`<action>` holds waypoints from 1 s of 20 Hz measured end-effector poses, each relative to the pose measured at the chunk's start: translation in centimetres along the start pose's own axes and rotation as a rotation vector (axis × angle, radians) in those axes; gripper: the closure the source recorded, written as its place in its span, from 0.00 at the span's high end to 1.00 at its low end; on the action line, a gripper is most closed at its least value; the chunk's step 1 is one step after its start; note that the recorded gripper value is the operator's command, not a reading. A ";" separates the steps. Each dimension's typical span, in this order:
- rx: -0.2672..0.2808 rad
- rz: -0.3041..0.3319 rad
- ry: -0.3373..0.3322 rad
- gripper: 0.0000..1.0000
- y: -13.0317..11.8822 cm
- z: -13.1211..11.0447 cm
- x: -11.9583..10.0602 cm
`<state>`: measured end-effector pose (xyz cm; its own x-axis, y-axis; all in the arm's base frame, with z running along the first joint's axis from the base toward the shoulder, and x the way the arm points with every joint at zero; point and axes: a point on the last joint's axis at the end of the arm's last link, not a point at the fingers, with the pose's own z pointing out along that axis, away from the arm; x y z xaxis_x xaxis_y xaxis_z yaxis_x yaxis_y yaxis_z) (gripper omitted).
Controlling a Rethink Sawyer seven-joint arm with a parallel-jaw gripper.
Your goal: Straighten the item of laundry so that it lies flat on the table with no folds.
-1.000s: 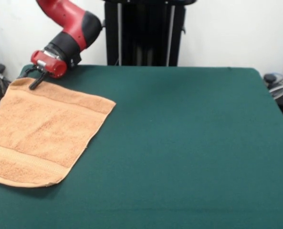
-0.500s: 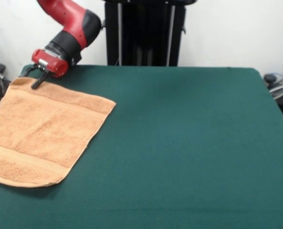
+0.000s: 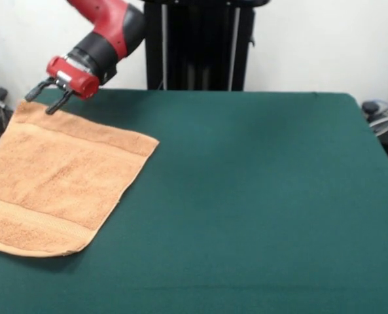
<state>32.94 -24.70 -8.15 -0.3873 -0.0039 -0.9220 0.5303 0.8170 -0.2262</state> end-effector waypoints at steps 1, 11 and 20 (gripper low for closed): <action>-0.003 -0.011 -0.002 1.00 0.3 -0.1 -0.7; 0.000 -0.176 0.047 1.00 3.1 -2.6 -12.0; 0.036 -0.243 0.129 1.00 4.9 -3.8 -16.7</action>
<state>39.16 -18.40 7.34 -0.5984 -0.1217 -0.7919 0.4360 0.7798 -0.4492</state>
